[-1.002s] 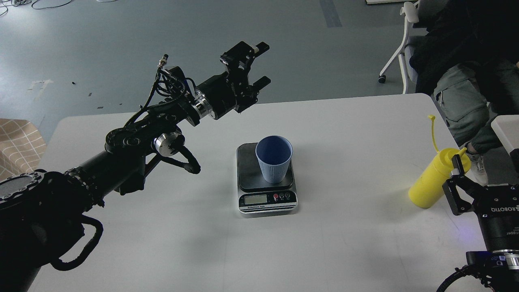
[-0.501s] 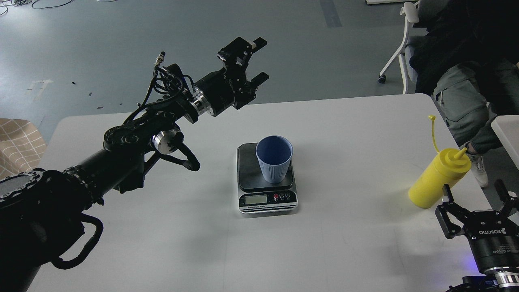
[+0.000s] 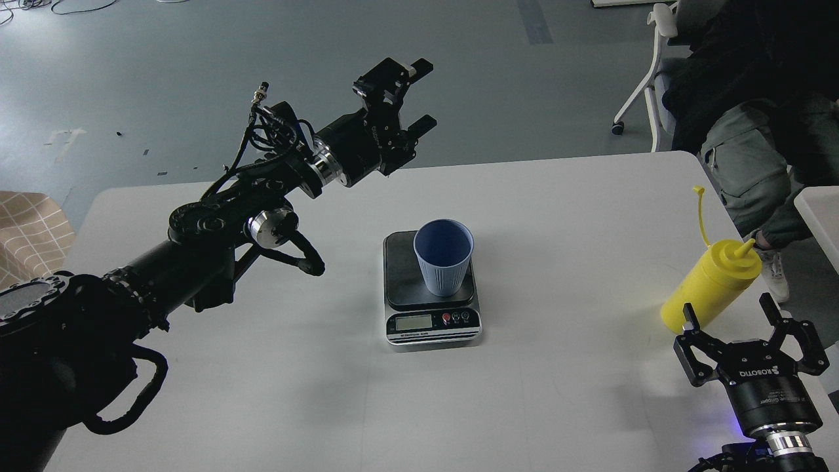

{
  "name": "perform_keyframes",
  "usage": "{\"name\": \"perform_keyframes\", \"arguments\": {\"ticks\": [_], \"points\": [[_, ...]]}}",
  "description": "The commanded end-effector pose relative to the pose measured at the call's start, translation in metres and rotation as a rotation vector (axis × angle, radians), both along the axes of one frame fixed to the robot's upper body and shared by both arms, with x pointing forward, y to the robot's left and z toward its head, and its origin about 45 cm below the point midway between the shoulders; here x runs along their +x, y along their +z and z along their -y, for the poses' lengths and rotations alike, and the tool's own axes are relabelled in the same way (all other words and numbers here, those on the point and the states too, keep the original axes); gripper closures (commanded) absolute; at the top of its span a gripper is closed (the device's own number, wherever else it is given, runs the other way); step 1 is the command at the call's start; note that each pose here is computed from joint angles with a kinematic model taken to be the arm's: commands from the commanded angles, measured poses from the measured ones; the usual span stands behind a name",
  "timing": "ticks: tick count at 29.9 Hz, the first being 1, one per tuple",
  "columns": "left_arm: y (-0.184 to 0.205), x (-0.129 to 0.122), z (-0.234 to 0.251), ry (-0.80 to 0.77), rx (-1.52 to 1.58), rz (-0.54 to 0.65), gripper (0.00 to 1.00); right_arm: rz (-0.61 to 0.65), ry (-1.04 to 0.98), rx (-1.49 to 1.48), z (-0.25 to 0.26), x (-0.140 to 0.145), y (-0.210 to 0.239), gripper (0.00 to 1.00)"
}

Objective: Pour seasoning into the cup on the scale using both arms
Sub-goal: 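Move the right gripper down around the yellow squeeze bottle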

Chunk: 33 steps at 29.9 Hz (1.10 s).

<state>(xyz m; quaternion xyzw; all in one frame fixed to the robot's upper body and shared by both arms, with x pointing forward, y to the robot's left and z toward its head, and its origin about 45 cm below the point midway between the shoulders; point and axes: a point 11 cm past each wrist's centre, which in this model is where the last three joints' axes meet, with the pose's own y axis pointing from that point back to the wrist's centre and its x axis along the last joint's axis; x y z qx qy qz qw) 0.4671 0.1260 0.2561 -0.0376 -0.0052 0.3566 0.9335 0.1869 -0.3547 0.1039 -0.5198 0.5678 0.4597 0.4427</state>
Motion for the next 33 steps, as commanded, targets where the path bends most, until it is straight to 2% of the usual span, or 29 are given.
{"name": "perform_keyframes", "arguments": {"ticks": [1, 12, 21, 33], "points": [[0.001, 0.001, -0.001, 0.001, 0.001, 0.001, 0.02, 0.01, -0.001, 0.001, 0.001, 0.008, 0.0, 0.01], [0.005, 0.006, -0.015, 0.031, 0.0, 0.006, 0.02, 0.038, 0.006, -0.002, 0.001, 0.024, 0.005, 0.01], [0.06, 0.035, -0.055, 0.17, -0.135, 0.078, 0.02, 0.054, 0.01, -0.01, 0.003, 0.03, 0.01, 0.01], [0.094, 0.043, -0.063, 0.202, -0.263, 0.111, 0.02, 0.049, 0.018, -0.031, 0.004, 0.031, 0.01, 0.01]]}}
